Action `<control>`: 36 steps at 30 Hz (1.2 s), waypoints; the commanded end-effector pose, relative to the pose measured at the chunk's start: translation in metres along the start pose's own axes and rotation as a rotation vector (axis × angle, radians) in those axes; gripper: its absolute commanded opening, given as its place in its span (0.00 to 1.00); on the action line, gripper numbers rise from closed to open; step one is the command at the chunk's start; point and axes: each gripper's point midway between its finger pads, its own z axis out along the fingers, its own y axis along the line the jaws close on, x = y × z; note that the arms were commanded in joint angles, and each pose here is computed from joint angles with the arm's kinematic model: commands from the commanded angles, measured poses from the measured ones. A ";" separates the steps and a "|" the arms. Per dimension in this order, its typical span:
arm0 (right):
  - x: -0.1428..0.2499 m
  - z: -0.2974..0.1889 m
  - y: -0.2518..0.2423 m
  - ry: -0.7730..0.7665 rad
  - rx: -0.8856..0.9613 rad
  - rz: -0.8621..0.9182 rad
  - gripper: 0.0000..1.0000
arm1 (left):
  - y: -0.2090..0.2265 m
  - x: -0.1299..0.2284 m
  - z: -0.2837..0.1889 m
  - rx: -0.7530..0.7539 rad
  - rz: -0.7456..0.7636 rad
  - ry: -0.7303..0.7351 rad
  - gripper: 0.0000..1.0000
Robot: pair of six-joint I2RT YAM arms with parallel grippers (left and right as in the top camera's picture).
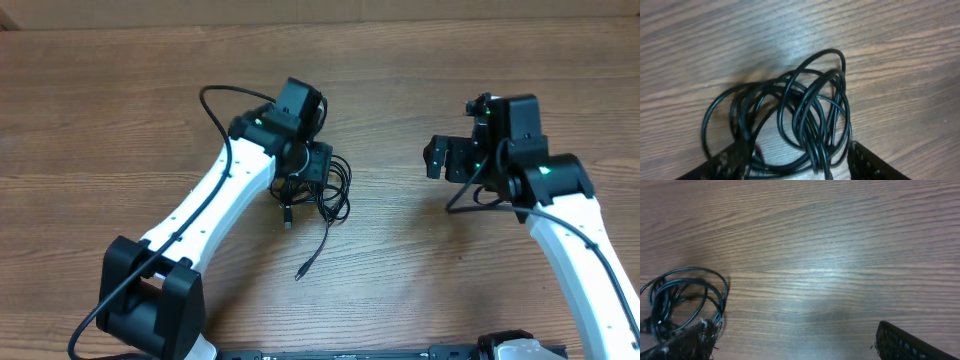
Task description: Untangle cables
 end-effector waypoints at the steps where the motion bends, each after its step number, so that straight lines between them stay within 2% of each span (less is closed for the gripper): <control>1: -0.007 -0.016 0.004 -0.034 -0.014 0.001 1.00 | 0.002 0.008 0.020 0.005 -0.014 0.008 0.61; 9: -0.002 -0.017 0.003 -0.013 -0.009 0.003 1.00 | 0.010 -0.001 0.044 -0.023 -0.015 -0.040 0.55; 15: 0.000 -0.016 0.002 -0.005 -0.007 0.003 1.00 | 0.012 0.007 0.070 -0.027 -0.046 0.009 0.53; 16: 0.000 -0.016 0.002 -0.005 -0.007 0.003 1.00 | 0.011 0.009 0.074 -0.017 -0.048 0.024 0.48; 19: 0.000 -0.016 0.002 -0.005 -0.007 0.003 1.00 | 0.005 0.011 0.077 0.017 -0.050 0.036 0.25; 21: 0.000 -0.016 0.002 -0.005 -0.007 0.003 1.00 | 0.000 0.005 0.074 0.043 -0.047 0.019 0.05; 28: 0.003 -0.017 0.009 0.009 -0.047 0.003 1.00 | -0.030 -0.040 0.020 0.141 -0.023 -0.068 0.04; 31: 0.008 -0.021 0.038 0.041 -0.220 -0.013 1.00 | -0.055 -0.054 -0.023 0.245 -0.009 -0.084 0.04; 36: 0.018 -0.039 0.085 0.074 -0.517 -0.125 1.00 | -0.085 -0.067 -0.068 0.384 0.018 -0.106 0.04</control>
